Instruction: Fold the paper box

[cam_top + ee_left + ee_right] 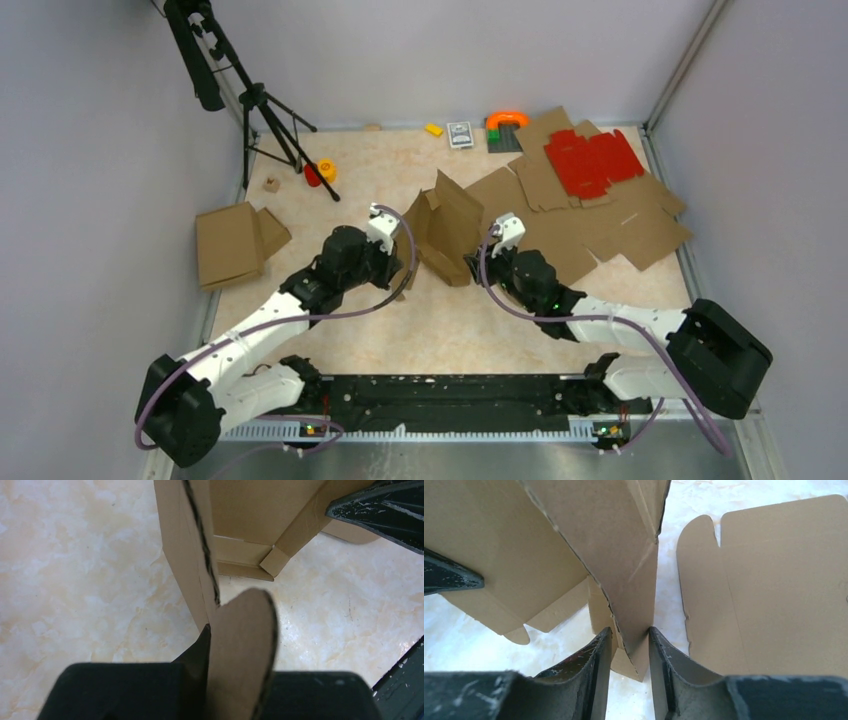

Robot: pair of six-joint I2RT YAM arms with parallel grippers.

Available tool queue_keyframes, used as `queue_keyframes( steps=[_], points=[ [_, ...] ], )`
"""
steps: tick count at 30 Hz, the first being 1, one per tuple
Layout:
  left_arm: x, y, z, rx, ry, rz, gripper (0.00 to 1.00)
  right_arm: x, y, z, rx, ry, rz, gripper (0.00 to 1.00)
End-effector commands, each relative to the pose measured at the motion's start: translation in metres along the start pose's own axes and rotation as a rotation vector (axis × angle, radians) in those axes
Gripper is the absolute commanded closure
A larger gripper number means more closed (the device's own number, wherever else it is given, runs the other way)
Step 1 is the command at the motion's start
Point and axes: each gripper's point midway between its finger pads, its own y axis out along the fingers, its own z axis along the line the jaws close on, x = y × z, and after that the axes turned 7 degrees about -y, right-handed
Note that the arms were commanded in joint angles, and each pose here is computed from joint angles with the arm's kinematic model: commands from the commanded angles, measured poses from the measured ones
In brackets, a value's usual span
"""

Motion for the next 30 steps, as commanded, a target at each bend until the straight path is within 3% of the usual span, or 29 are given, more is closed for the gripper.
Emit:
queue_keyframes(
  steps=[1, 6, 14, 19, 26, 30],
  points=[
    [-0.007, -0.005, -0.019, -0.113, 0.052, 0.007, 1.0, 0.011, -0.009, 0.02, 0.104, -0.032, -0.031, 0.67],
    [-0.008, -0.002, -0.026, -0.151, 0.063, 0.013, 1.0, 0.013, -0.013, 0.042, 0.239, -0.054, -0.033, 0.58],
    [-0.013, 0.001, -0.026, -0.146, 0.079, 0.028, 1.0, 0.018, -0.027, 0.074, 0.438, -0.082, -0.069, 0.56],
    [-0.014, 0.002, -0.027, -0.156, 0.078, 0.021, 1.0, 0.017, -0.035, 0.082, 0.498, -0.095, -0.079, 0.45],
    [-0.017, 0.005, -0.028, -0.163, 0.076, 0.031, 1.0, 0.017, -0.044, 0.095, 0.594, -0.136, -0.103, 0.47],
    [-0.016, 0.005, -0.03, -0.174, 0.076, 0.025, 1.0, 0.017, -0.045, 0.097, 0.614, -0.153, -0.109, 0.63]
  ],
)
